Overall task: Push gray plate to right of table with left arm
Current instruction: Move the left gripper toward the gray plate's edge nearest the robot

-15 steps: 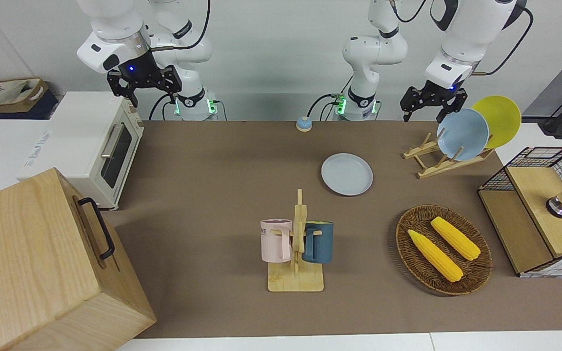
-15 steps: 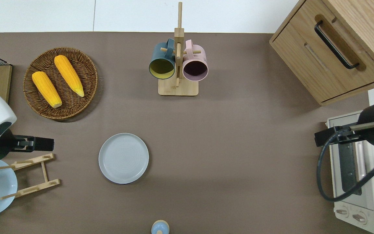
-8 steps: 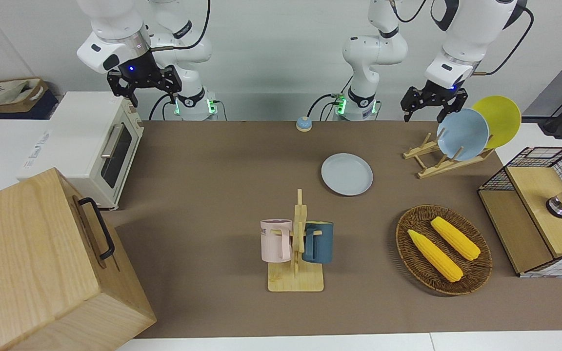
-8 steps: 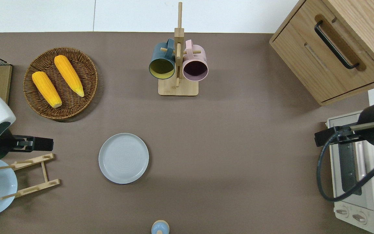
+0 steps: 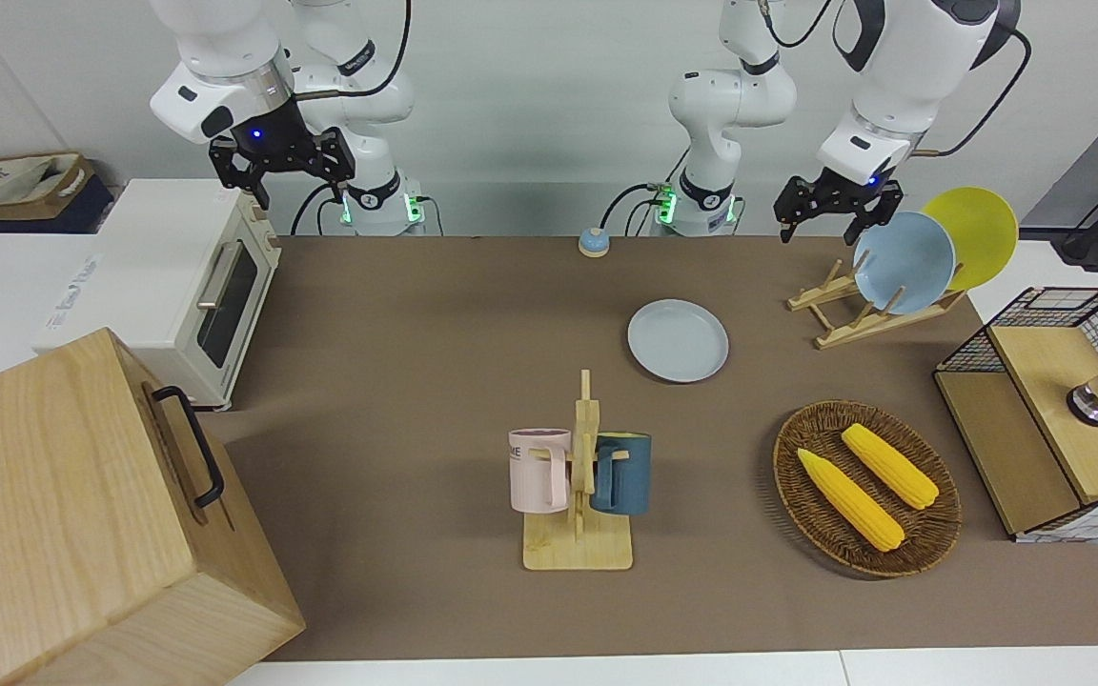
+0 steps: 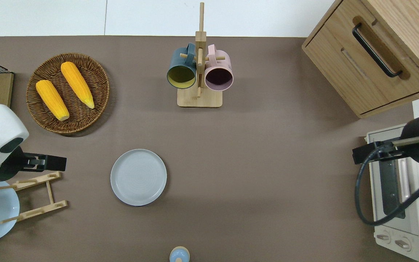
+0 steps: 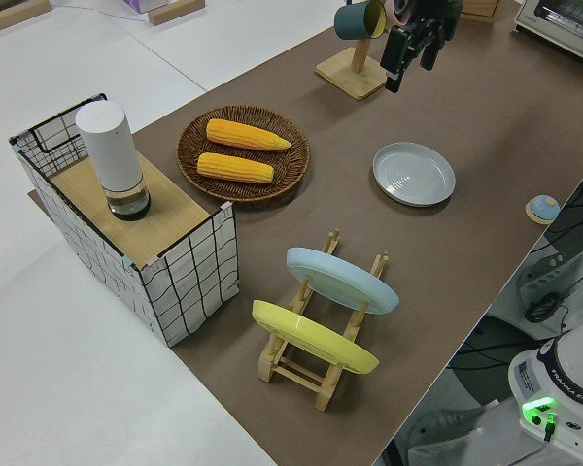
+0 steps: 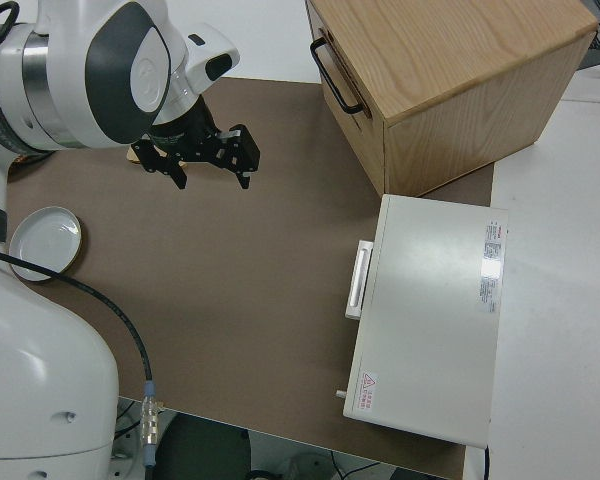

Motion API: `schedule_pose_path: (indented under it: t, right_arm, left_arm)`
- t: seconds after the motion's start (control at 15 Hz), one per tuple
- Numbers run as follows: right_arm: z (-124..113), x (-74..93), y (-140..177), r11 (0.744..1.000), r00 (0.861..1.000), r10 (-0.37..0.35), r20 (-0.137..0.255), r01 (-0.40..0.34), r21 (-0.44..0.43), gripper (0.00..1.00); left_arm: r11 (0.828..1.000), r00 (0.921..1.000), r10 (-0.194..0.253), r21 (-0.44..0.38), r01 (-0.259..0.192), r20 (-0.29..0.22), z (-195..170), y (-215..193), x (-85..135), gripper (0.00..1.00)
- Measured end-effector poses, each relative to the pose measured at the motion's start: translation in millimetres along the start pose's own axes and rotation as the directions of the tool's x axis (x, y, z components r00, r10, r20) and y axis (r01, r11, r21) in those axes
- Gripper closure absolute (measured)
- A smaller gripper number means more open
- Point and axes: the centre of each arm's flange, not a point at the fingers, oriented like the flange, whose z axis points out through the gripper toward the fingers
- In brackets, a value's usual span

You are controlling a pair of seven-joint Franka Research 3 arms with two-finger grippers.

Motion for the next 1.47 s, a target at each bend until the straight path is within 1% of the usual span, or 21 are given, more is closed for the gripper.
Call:
schedule_pose_path:
  t: [0.2, 0.33, 0.73, 1.0, 1.27, 1.47]
  right_arm:
    - [0, 0.0, 0, 1.000, 1.000, 0.000, 0.000, 0.000, 0.000, 0.01]
    - [0, 0.0, 0, 1.000, 1.000, 0.000, 0.000, 0.000, 0.000, 0.01]
    - [0, 0.0, 0, 1.000, 1.000, 0.000, 0.000, 0.000, 0.000, 0.01]
    - [0, 0.0, 0, 1.000, 1.000, 0.000, 0.000, 0.000, 0.000, 0.01]
    - [0, 0.0, 0, 1.000, 1.000, 0.000, 0.000, 0.000, 0.000, 0.01]
    - [0, 0.0, 0, 1.000, 1.000, 0.000, 0.000, 0.000, 0.000, 0.01]
  left_arm:
    - [1.000, 0.9997, -0.006, 0.001, 0.006, 0.025, 14, 2, 0, 0.00]
    - [1.000, 0.9994, -0.014, 0.003, 0.014, 0.033, 23, 7, 1, 0.00]
    - [1.000, 0.9987, -0.007, 0.005, 0.007, 0.051, 52, 14, 1, 0.00]
    - [1.000, 0.9986, -0.007, 0.005, 0.007, 0.053, 69, 15, 1, 0.00]
    - [1.000, 0.9984, -0.007, 0.003, 0.007, 0.057, 76, 15, 0, 0.00]
    - [1.000, 0.9987, -0.012, -0.015, 0.013, 0.050, 86, 17, 0, 0.00]
